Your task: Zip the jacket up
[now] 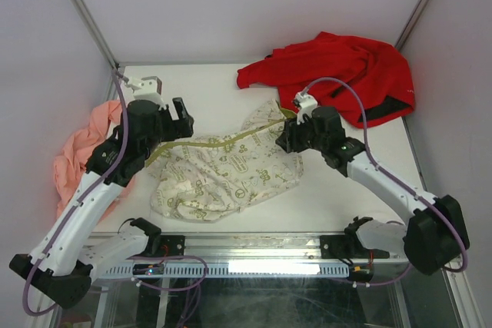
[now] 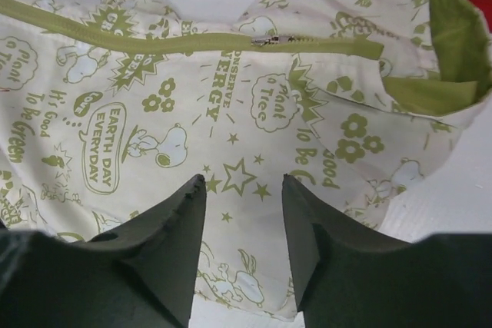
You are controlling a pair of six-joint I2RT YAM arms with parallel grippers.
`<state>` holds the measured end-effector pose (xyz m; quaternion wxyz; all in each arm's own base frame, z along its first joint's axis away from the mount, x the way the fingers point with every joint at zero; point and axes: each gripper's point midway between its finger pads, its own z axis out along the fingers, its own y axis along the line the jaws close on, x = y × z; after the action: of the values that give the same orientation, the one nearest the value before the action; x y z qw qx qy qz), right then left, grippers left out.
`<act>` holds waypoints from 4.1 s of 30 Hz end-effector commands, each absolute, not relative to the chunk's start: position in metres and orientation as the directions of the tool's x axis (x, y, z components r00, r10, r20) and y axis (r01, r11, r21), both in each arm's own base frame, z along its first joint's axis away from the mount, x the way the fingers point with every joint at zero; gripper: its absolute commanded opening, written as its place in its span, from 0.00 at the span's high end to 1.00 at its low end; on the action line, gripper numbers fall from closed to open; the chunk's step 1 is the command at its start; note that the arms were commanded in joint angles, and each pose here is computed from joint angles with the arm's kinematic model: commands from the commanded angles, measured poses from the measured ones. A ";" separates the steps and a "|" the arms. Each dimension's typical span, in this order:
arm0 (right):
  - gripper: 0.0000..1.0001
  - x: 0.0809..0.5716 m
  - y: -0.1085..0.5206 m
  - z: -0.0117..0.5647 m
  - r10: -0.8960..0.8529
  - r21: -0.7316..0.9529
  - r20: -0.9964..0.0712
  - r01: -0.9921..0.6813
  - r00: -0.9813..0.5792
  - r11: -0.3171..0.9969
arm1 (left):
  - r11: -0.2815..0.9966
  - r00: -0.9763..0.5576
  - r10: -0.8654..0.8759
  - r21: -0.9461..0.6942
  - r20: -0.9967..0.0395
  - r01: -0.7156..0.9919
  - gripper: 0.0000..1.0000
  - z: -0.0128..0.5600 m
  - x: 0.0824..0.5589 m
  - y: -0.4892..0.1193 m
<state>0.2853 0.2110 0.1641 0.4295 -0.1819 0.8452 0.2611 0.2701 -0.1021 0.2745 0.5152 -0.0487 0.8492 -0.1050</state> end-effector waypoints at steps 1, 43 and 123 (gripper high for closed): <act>0.49 0.318 0.240 0.196 -0.021 0.304 -0.863 -0.552 -0.505 0.776 | 0.932 -0.485 -0.184 -0.308 -0.855 0.190 0.15 0.295 0.293 -0.150; 0.52 0.305 0.226 0.062 -0.092 0.298 -0.750 -0.459 -0.655 0.837 | 0.748 -0.845 -0.026 -0.571 -0.534 0.339 0.16 0.090 0.324 -0.315; 0.57 0.286 0.295 0.175 0.163 0.675 -0.733 -0.675 -0.661 0.298 | 0.549 -0.530 -0.015 -0.450 -0.848 0.704 1.00 0.148 0.260 -0.304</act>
<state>0.2890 0.2943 0.1463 0.3404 -0.1592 0.7489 0.5458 0.2600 -0.3036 0.1298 0.3959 0.2151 0.7898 -0.4163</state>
